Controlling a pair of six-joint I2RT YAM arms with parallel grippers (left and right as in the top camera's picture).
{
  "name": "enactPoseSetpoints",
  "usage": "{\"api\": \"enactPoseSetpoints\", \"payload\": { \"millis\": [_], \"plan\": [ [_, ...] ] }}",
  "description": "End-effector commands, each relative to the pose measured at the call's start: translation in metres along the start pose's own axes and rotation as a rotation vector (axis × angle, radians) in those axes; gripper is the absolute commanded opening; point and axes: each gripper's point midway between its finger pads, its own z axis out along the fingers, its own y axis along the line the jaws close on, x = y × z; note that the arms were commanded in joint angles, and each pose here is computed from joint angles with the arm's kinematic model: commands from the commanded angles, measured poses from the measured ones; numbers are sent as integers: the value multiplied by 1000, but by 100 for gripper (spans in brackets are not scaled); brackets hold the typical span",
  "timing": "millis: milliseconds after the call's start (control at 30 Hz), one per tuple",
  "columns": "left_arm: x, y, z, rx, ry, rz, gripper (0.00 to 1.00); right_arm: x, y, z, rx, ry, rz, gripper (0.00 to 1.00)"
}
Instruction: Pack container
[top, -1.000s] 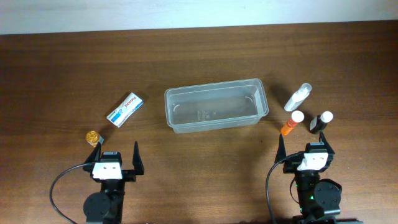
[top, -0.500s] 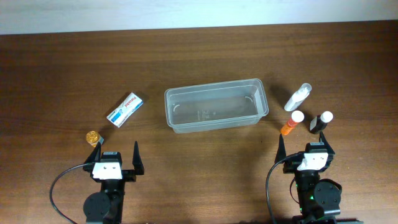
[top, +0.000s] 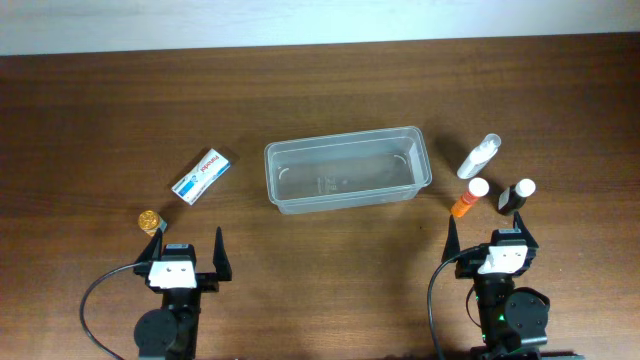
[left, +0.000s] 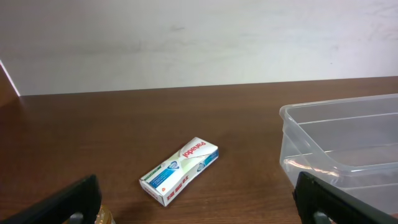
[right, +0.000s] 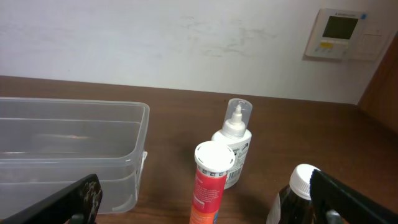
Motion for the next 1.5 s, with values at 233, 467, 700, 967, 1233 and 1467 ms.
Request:
{"api": "enactPoseSetpoints", "payload": {
  "millis": [233,467,700,967,1233,1467],
  "plan": [
    [0,0,0,-1,-7,15,99,3,3,0,-19,6,41,98],
    [-2,-1,0,10,-9,-20,99,-7,2,-2,-19,-2,156,98],
    [-23,-4,-5,29,-6,-20,99,-24,0,-10,-20,76,150,98],
    [-59,-2,-3,31,91,-17,99,-58,-3,-4,-22,274,132,98],
    [-83,-4,24,43,298,-10,99,-85,-2,28,-27,589,103,98],
    [-79,-6,46,55,595,-2,100,-74,4,57,-47,913,79,98]
  ]
}}
